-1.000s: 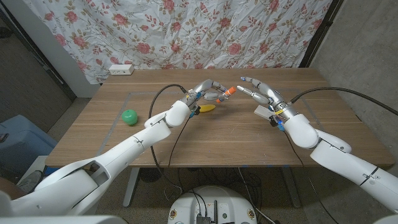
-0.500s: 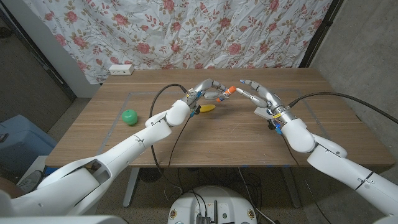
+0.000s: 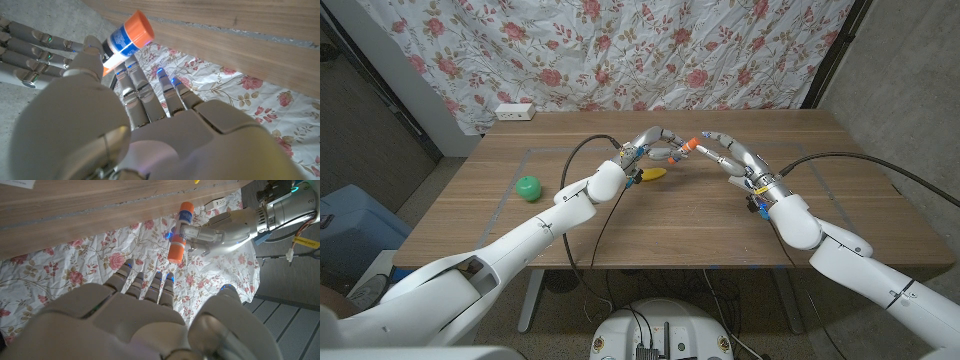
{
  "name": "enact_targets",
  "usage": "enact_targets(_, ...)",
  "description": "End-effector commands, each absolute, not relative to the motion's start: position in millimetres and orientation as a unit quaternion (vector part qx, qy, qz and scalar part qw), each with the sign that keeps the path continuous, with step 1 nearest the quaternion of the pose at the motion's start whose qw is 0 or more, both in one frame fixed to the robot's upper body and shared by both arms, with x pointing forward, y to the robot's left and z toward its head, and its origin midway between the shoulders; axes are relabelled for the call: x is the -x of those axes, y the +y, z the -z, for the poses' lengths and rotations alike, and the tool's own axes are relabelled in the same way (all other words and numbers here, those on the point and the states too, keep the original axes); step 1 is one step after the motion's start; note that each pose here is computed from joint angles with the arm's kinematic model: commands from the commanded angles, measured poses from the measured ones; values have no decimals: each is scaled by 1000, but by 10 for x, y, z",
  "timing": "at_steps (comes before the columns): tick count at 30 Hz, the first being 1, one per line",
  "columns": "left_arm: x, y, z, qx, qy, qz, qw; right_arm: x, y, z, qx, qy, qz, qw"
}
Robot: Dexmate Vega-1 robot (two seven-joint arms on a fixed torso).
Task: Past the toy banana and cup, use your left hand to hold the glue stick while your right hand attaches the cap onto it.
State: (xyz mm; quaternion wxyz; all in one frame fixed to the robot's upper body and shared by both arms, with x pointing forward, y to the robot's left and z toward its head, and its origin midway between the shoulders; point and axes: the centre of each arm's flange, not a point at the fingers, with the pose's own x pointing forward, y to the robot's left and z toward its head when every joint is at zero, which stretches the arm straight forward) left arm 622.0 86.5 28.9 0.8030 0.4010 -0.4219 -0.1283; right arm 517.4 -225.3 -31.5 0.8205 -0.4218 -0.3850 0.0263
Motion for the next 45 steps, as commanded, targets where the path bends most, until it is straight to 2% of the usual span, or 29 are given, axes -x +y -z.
enact_targets(1,-6200,874,-265,-400,-421,126,804,-5172,-2169,335,426,-379,-41,820)
enact_targets(45,-6186,893,-262,-399,-424,126,803,-5175,-2029,362,444,-370,-59,814)
